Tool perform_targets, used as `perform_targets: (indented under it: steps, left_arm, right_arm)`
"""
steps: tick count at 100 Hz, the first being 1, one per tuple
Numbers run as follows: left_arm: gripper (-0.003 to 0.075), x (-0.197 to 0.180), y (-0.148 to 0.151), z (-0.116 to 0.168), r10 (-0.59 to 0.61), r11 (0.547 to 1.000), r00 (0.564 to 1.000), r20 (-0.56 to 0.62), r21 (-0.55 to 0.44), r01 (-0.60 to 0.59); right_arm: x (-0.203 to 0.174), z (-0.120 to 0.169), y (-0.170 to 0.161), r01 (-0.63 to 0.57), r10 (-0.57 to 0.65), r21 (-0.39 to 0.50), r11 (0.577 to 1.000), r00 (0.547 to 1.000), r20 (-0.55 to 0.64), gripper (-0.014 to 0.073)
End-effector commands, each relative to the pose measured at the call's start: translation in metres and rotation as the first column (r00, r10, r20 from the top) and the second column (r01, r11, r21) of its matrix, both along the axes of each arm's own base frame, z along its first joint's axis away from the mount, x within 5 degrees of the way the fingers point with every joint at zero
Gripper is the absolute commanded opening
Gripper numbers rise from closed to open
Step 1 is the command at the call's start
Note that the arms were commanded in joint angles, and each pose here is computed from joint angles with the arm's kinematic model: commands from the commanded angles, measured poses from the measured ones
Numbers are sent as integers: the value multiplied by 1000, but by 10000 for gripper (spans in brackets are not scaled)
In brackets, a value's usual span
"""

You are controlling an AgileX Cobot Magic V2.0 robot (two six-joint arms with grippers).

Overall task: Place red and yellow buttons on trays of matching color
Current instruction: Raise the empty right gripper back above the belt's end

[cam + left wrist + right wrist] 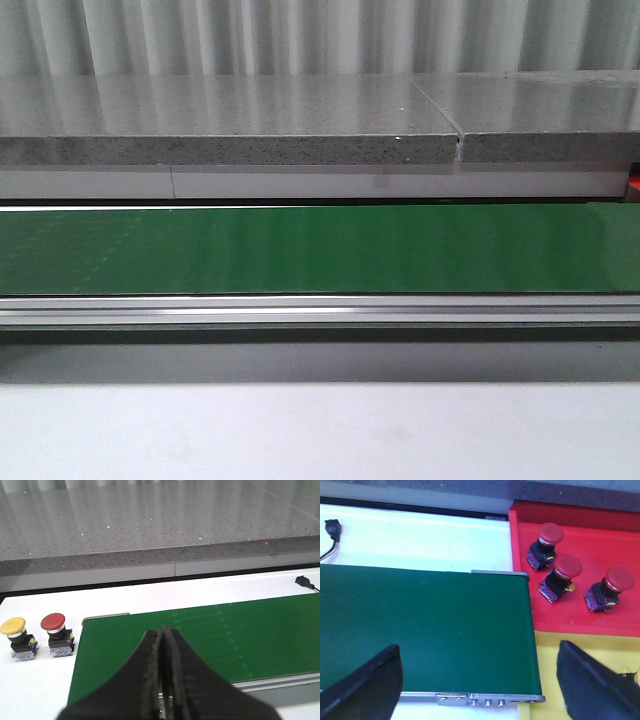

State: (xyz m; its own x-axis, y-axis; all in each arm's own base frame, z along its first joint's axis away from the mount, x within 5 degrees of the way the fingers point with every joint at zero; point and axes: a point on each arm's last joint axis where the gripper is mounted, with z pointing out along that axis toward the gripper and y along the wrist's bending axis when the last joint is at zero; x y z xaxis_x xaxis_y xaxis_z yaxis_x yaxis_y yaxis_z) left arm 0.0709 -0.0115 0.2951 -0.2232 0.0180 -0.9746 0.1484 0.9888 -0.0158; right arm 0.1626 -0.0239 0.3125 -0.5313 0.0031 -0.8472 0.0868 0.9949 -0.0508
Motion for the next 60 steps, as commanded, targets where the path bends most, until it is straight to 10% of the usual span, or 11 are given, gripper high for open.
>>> perform_targets:
  steps: [1, 39, 60]
  left_arm:
    - [-20, 1, 0, 15, 1, 1000, 995, 96, -31, 2]
    - [-20, 1, 0, 15, 1, 1000, 995, 96, -31, 2]
    - [-20, 1, 0, 15, 1, 1000, 995, 96, -31, 2]
  right_arm:
    - [-7, 19, 3, -11, 16, -37, 999, 990, 142, 574]
    - [-34, 25, 7, -5, 20, -58, 998, 963, 268, -70]
    - [-34, 25, 7, -5, 21, -58, 998, 963, 268, -67]
